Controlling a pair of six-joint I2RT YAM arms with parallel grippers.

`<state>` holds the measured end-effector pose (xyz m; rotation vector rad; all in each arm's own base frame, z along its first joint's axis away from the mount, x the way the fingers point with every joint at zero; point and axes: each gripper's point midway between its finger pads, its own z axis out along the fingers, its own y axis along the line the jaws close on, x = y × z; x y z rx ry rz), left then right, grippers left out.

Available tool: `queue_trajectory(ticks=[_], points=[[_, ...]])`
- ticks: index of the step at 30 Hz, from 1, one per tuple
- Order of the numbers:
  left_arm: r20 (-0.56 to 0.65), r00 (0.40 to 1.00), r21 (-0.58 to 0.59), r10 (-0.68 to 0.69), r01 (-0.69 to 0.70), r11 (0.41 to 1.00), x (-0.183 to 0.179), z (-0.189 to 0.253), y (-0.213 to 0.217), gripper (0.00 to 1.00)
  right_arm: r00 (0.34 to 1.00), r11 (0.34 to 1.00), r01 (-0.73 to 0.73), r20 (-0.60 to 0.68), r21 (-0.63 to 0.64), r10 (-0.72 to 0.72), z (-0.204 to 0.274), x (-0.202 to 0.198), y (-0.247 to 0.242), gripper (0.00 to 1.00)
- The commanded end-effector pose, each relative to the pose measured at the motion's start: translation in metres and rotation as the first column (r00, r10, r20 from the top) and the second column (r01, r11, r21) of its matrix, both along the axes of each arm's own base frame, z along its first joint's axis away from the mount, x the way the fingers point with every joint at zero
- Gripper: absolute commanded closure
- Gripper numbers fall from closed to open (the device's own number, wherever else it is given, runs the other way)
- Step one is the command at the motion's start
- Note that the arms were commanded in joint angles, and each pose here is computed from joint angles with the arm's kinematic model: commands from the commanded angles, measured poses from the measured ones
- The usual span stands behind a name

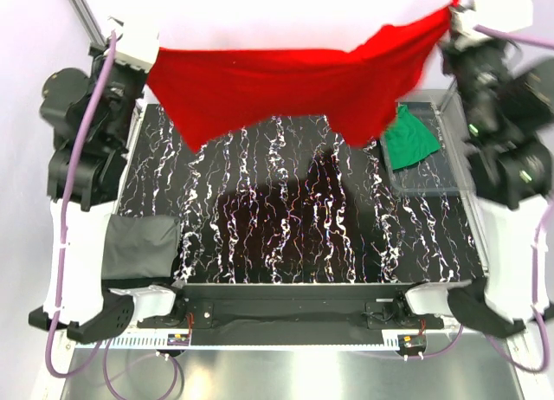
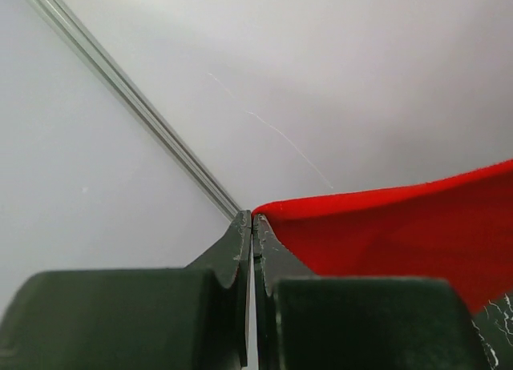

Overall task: Fold and stack the t-shirts
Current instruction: Flatten the tshirt out

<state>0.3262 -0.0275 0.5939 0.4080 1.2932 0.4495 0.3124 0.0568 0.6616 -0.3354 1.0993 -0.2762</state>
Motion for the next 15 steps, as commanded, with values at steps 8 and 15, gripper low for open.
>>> queue_trajectory(ticks=[8, 15], points=[[0.110, 0.988, -0.077, -0.106, 0.115, 0.990, -0.058, 0.043, 0.001, 1.00, 0.992, 0.991, -0.130, 0.010, 0.042, 0.130, 0.008, -0.069, -0.003, 1.00], [-0.015, 0.996, -0.024, -0.086, 0.086, 0.996, -0.019, 0.001, -0.005, 1.00, 0.996, 0.996, -0.084, -0.023, -0.037, 0.084, -0.013, -0.018, 0.010, 1.00]])
